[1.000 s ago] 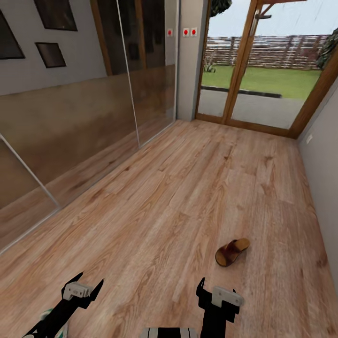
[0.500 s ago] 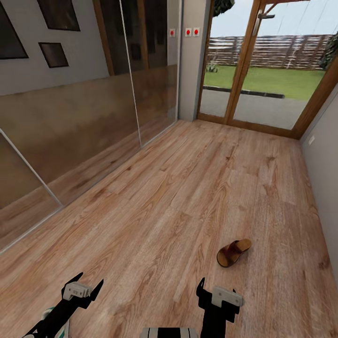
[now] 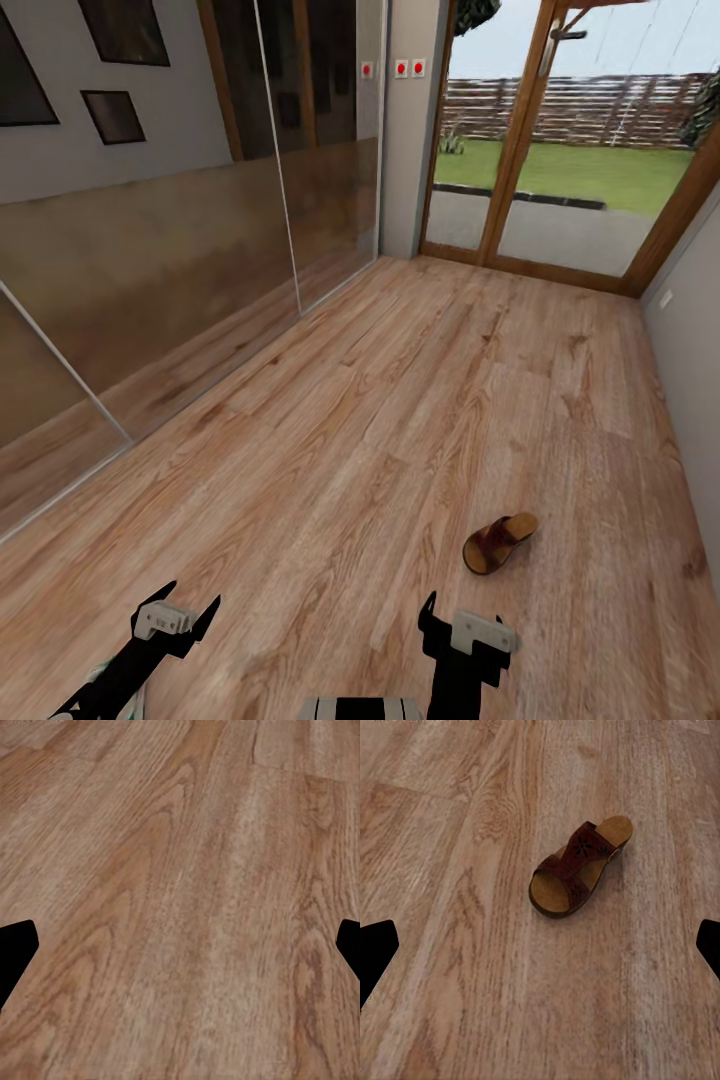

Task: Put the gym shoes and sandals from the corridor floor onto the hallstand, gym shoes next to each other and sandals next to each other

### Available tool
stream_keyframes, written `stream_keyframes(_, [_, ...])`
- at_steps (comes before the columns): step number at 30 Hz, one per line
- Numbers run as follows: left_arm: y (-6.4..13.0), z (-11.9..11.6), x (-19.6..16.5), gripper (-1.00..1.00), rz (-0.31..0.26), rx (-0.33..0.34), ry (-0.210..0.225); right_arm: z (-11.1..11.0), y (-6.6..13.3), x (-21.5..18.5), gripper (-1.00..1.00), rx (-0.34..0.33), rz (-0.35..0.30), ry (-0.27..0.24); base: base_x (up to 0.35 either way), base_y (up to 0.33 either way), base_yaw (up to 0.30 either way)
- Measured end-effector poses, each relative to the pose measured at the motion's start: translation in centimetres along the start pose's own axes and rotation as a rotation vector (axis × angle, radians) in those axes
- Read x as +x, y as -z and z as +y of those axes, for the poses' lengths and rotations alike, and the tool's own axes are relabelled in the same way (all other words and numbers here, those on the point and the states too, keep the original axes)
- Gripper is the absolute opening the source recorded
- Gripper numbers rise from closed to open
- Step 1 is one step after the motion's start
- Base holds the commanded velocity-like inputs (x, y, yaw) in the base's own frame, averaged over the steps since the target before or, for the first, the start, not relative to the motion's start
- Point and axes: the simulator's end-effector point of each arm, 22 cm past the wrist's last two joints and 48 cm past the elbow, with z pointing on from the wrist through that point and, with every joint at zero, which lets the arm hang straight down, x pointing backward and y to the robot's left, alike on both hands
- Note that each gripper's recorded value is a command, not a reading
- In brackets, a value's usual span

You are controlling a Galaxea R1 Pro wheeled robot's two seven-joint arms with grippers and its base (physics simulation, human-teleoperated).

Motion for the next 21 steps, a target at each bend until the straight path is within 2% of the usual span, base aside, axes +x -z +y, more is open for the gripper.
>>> stream_keyframes(7, [0.0, 0.0, 0.0, 1.0, 0.0, 0.0, 0.0, 0.01, 0.0, 0.0, 1.0, 0.0, 0.0, 0.0, 0.118, 0.0, 0.0])
stream_keyframes(21, [-0.02, -0.04, 0.0, 1.0, 0.0, 0.0, 0.0, -0.01, -0.01, 0.01, 1.0, 0.001, 0.0, 0.0, 0.014, 0.0, 0.0])
